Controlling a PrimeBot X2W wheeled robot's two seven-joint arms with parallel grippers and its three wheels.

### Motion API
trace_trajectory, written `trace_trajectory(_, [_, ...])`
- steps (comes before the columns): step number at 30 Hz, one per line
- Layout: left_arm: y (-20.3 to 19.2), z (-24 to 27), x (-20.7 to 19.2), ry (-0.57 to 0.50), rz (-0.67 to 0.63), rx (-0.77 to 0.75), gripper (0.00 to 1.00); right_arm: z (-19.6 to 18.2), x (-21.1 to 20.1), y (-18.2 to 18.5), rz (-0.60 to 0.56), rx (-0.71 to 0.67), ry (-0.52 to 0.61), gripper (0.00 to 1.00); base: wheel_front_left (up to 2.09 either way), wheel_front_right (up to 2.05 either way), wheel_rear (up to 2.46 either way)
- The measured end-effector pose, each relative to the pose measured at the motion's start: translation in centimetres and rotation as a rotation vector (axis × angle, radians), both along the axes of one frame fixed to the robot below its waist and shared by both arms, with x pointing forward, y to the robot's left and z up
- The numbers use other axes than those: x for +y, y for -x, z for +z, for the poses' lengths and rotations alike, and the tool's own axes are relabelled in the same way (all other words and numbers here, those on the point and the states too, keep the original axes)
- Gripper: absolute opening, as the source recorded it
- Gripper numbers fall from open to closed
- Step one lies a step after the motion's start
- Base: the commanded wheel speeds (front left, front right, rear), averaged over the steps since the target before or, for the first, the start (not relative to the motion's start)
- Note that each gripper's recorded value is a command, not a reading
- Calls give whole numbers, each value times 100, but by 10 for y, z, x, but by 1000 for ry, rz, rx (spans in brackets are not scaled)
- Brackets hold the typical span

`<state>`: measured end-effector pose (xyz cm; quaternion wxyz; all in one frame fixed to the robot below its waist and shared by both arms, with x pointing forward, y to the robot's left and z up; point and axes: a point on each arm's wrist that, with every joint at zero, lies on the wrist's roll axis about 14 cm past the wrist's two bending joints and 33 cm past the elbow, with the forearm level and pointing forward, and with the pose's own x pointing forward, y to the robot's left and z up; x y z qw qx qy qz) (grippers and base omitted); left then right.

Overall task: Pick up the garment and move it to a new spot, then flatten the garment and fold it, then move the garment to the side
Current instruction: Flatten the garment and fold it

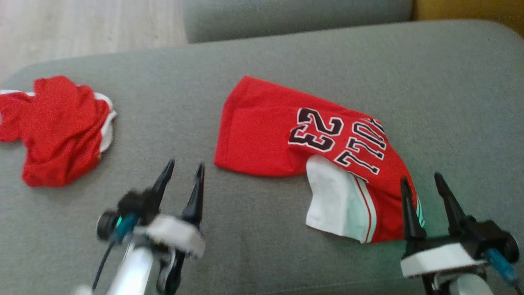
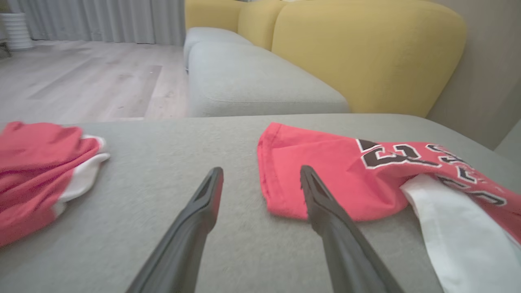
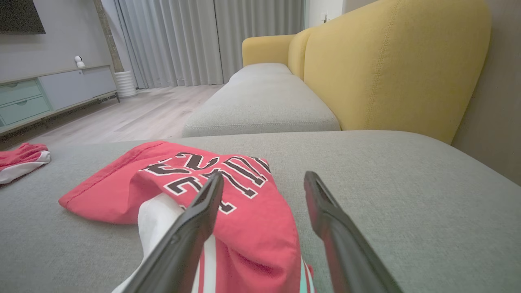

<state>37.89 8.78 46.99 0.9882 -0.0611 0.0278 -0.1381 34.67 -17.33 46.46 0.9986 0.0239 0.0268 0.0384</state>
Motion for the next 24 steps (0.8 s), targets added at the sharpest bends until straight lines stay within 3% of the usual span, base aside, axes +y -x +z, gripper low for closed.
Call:
trace_trajectory(7, [-52,-38,-42,-17,-103,136,100,-4,-11,-13,-39,12,-13,100,0,0,0])
trace_trajectory(17, [-69,-97,-62,-54,-136,340,100,-18,-39,-7,-128,64,0,100,0,0,0])
trace_trajectory(18, [-71,-98,-62,-56,-137,343,78,-18,-39,-6,-129,64,0,100,0,0,0])
trace_trajectory(19, [-72,-97,-63,-54,-141,343,21,-18,-40,-6,-131,65,1,100,0,0,0])
trace_trajectory(20, [-73,-96,-64,-46,-151,342,0,-18,-40,-6,-131,64,1,100,0,0,0])
trace_trajectory(24, [-70,-93,-65,-24,-161,341,0,-16,-37,-8,-121,56,-2,100,0,0,0])
